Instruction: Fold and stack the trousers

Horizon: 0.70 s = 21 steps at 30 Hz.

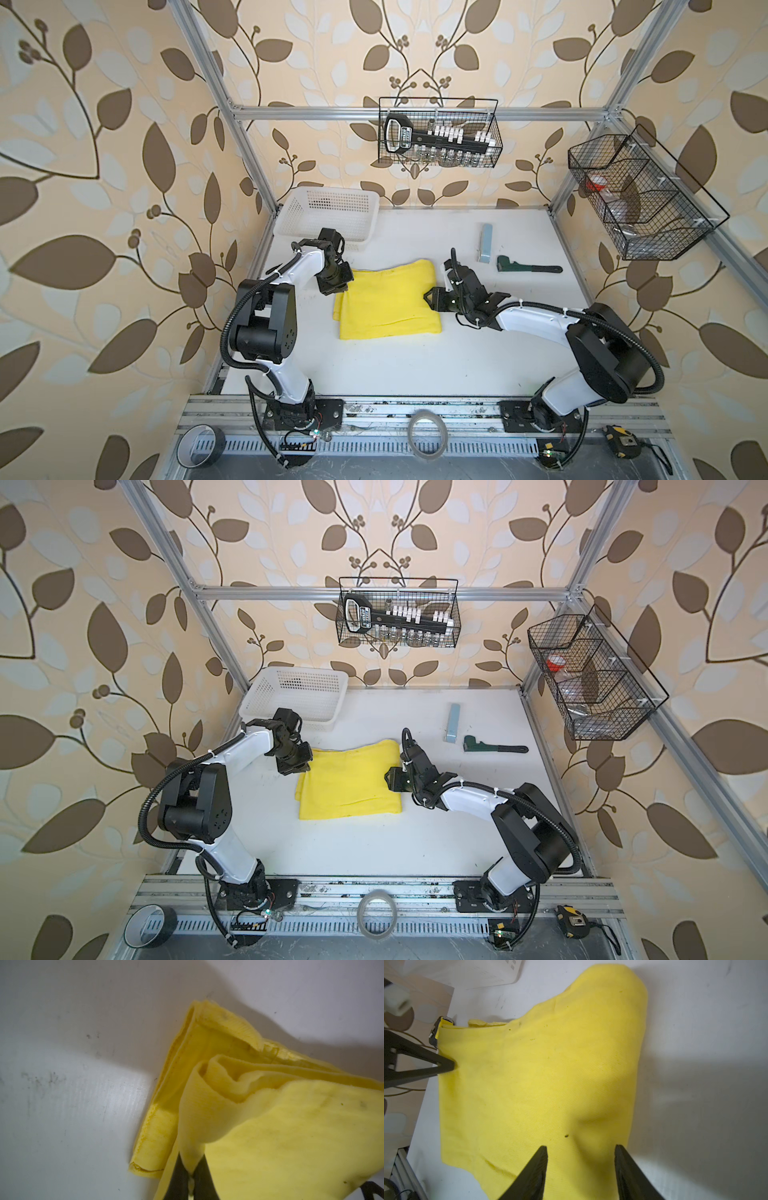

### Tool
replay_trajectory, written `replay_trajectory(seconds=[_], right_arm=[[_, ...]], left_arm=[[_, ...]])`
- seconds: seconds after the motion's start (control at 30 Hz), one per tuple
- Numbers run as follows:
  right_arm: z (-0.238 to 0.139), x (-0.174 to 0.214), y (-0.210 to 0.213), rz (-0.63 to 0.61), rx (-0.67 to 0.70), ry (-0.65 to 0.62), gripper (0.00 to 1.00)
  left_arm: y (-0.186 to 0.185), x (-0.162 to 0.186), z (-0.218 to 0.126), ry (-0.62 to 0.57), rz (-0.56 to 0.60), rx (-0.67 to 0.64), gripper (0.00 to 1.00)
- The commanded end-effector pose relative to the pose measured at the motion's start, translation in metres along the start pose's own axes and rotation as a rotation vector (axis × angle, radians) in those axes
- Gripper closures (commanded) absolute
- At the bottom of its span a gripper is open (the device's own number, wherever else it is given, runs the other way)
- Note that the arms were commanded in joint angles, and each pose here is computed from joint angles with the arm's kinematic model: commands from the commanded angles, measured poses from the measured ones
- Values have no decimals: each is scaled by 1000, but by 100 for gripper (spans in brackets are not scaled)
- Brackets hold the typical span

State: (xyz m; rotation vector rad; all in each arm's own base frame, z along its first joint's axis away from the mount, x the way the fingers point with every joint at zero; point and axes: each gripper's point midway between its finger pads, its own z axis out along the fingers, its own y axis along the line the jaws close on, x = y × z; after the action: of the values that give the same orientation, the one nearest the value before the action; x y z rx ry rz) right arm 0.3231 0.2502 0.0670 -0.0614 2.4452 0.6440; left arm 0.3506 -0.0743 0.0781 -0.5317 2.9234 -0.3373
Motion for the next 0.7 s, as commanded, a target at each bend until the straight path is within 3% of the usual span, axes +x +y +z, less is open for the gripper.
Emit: replay_trajectory(seconds=[0.0, 0.37, 0.67], right_arm=[[9, 14, 4, -43, -20, 20, 50], [20, 48, -4, -91, -11, 57, 61], [18, 57, -7, -175, 51, 40, 70]], left_arm=[[-16, -7, -33, -57, 104, -13, 100], [-49, -30, -64, -132, 260, 16, 100], [-59, -59, -55, -214, 338, -21, 100]])
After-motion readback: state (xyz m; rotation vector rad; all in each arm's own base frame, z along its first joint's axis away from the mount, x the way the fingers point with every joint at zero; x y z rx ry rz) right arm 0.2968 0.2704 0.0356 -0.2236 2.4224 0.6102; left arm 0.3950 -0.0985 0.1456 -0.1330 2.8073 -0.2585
